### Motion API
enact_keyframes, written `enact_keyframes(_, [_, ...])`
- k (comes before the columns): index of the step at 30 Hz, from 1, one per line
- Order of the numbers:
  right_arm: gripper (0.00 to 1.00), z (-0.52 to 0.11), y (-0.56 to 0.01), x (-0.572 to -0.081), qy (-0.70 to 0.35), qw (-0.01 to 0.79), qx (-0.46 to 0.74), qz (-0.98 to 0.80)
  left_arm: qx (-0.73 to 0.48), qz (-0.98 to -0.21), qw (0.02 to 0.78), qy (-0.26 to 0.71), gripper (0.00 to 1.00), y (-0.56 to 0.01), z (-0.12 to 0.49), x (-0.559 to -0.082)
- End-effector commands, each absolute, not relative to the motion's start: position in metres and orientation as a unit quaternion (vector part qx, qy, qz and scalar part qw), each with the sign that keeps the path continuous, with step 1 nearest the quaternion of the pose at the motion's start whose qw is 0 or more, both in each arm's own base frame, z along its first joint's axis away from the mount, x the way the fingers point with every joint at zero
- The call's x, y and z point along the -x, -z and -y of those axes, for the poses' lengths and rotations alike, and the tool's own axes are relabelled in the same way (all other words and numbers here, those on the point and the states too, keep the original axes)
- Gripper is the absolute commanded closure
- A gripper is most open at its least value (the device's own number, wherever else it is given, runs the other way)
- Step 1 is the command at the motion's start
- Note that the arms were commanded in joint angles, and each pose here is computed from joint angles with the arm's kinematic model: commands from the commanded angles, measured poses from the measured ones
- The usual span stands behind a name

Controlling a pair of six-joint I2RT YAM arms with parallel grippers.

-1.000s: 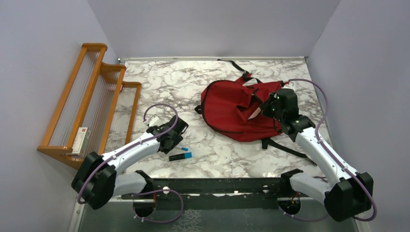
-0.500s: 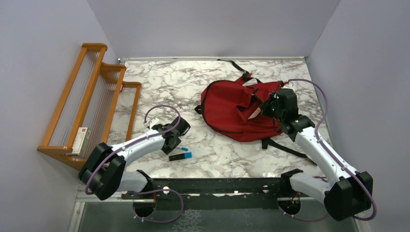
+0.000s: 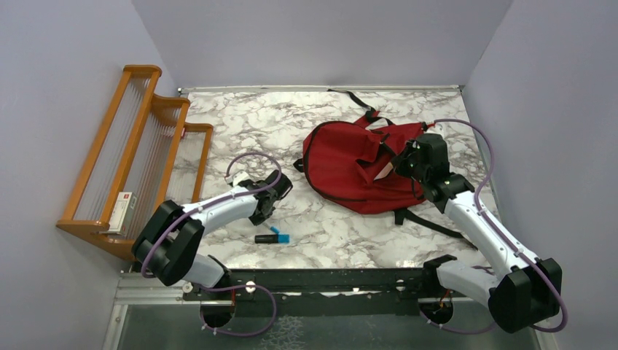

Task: Pack the student bag
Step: Pick up the stationery from the center of the board.

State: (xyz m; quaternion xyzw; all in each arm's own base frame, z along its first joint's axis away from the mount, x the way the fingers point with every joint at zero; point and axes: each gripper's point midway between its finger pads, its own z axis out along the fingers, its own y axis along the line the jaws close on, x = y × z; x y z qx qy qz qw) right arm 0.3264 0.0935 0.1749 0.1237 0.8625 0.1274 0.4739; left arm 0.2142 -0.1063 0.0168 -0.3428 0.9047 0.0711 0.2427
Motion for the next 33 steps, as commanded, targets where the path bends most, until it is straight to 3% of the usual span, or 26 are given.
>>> enact_keyframes(1, [0.99, -0.09, -0.183, -0.328, -0.119, 0.482, -0.128, -0.858, 0.332, -0.909, 0.24, -0.071, 0.91, -0.011, 0.107, -0.219])
enact_keyframes(8, [0.99, -0.094, -0.179, -0.326, -0.129, 0.477, -0.12, -0.861, 0.307, -0.913, 0.257, -0.073, 1.0, -0.023, 0.104, -0.246])
enact_keyframes(16, [0.99, -0.097, -0.19, -0.323, -0.142, 0.487, -0.113, -0.855, 0.224, -0.925, 0.307, -0.024, 1.0, -0.064, 0.121, -0.3])
enact_keyframes(24, [0.99, -0.1, -0.196, -0.323, -0.146, 0.482, -0.099, -0.858, 0.034, -0.899, 0.401, 0.174, 1.0, -0.158, 0.209, -0.349])
enact_keyframes(29, [1.0, -0.094, -0.204, -0.324, -0.122, 0.482, -0.088, -0.863, -0.113, -0.818, 0.443, 0.349, 1.0, -0.223, 0.3, -0.346])
enact_keyframes(33, [0.99, -0.093, -0.207, -0.323, -0.122, 0.486, -0.093, -0.86, -0.192, -0.755, 0.477, 0.407, 1.0, -0.255, 0.355, -0.338])
